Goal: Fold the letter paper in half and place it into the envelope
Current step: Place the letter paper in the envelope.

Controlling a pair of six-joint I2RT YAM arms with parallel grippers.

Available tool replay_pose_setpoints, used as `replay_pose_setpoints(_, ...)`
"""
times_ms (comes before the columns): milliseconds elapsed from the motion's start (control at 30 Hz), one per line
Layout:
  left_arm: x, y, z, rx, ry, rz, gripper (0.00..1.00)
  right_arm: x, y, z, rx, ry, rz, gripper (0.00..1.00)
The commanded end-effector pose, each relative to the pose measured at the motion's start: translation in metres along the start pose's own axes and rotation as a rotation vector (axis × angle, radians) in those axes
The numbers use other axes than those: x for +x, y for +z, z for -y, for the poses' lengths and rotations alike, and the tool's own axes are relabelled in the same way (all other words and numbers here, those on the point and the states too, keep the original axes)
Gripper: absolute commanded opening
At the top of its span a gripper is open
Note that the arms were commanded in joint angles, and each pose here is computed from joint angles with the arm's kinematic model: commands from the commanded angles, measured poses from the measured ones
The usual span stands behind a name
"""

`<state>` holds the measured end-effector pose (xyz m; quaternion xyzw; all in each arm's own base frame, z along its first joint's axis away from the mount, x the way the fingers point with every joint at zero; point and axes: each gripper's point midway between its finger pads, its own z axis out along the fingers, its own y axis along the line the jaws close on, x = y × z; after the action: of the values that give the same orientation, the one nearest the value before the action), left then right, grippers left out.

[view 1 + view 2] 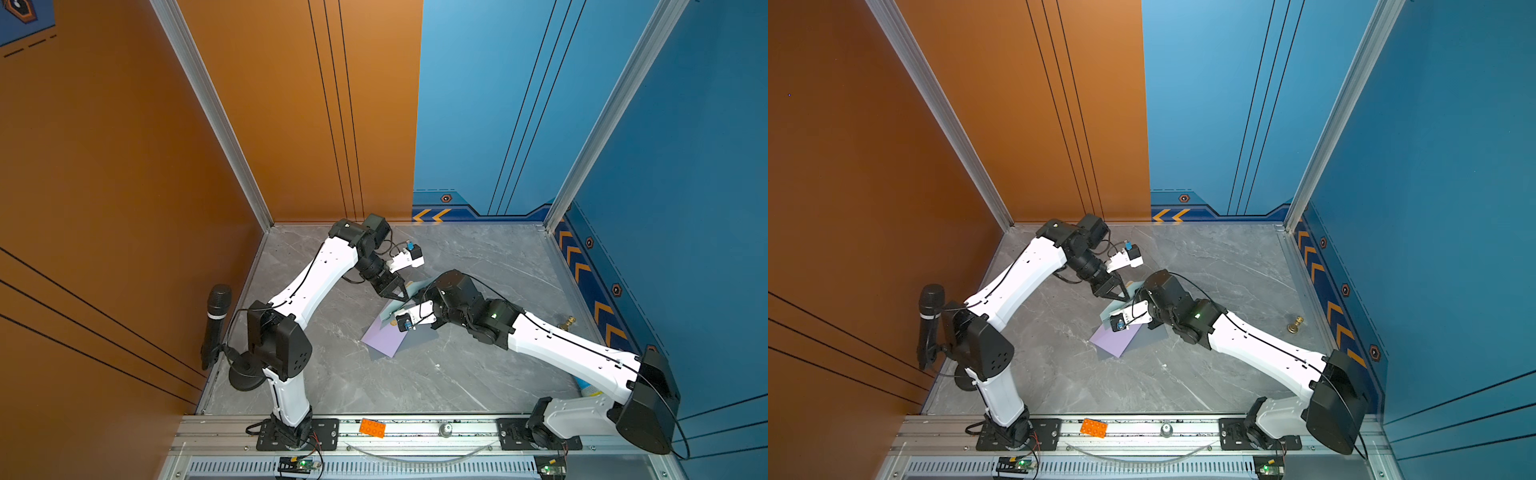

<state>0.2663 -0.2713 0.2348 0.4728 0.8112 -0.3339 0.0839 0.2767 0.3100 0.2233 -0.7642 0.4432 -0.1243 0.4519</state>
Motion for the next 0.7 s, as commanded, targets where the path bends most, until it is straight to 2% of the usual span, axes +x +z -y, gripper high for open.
replay_pose_setpoints(0,0.007,-0.005,0.022,0.031,0.036,-0.007,0.00,-0.002,-0.001,0.008,0.016,0.026,0.023,0.00)
replay_pose_setpoints(400,0.010,-0.004,0.034,0.018,0.050,-0.022,0.00,0.016,-0.008,0.010,0.036,0.082,0.000,0.00)
replay_pose_setpoints(667,0.015,0.002,0.043,0.035,0.053,-0.039,0.00,0.013,-0.007,0.011,0.081,0.149,0.041,0.00)
